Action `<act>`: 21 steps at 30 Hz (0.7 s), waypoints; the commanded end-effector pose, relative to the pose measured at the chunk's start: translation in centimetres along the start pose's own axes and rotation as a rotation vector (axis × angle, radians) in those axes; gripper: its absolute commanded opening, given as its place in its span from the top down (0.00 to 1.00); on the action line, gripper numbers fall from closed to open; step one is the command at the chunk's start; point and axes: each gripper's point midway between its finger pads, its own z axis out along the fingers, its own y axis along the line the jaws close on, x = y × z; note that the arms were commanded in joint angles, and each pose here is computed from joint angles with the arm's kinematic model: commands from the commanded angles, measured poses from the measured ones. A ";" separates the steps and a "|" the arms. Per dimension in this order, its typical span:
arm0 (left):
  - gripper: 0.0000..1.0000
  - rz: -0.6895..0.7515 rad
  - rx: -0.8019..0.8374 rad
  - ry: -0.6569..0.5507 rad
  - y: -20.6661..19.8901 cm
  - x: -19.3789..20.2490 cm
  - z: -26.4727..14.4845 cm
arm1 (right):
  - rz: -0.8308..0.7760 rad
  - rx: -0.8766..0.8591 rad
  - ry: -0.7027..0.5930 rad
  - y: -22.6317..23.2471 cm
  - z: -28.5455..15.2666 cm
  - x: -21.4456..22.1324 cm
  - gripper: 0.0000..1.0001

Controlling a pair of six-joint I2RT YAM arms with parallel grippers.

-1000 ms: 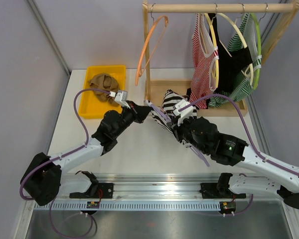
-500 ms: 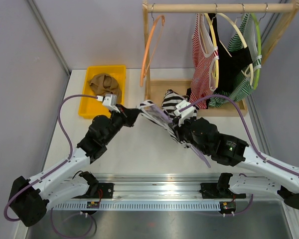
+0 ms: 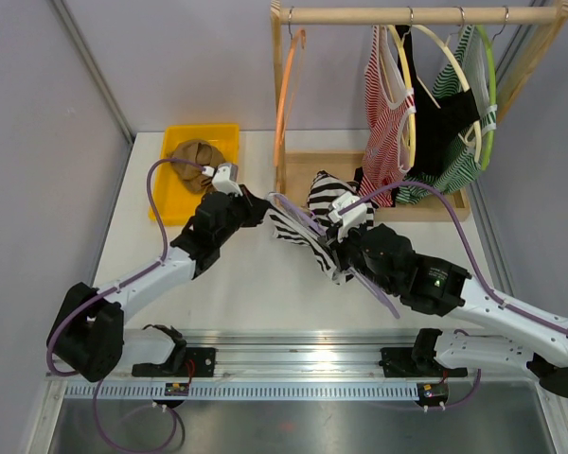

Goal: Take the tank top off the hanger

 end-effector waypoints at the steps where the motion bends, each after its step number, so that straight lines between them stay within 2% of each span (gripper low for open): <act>1: 1.00 -0.007 -0.042 -0.065 1.1 -2.4 1.3 | 0.031 -0.012 -0.083 -0.1 -1.1 -2.1 1.00; 7: 1.00 -0.017 -0.081 0.004 3.3 1.1 1.5 | 0.040 -0.006 -0.106 -0.3 -1.3 -2.5 1.00; 13: 1.00 0.017 -0.095 0.062 4.8 3.9 -0.5 | 0.056 0.011 -0.143 -1.0 -2.2 -3.3 1.00; 17: 1.00 0.064 -0.068 0.129 4.5 6.3 -2.6 | 0.070 0.021 -0.184 -1.4 -2.7 -4.2 1.00; 21: 1.00 0.108 0.003 0.175 2.3 8.4 -5.6 | 0.093 0.014 -0.217 -1.4 -3.1 -5.1 1.00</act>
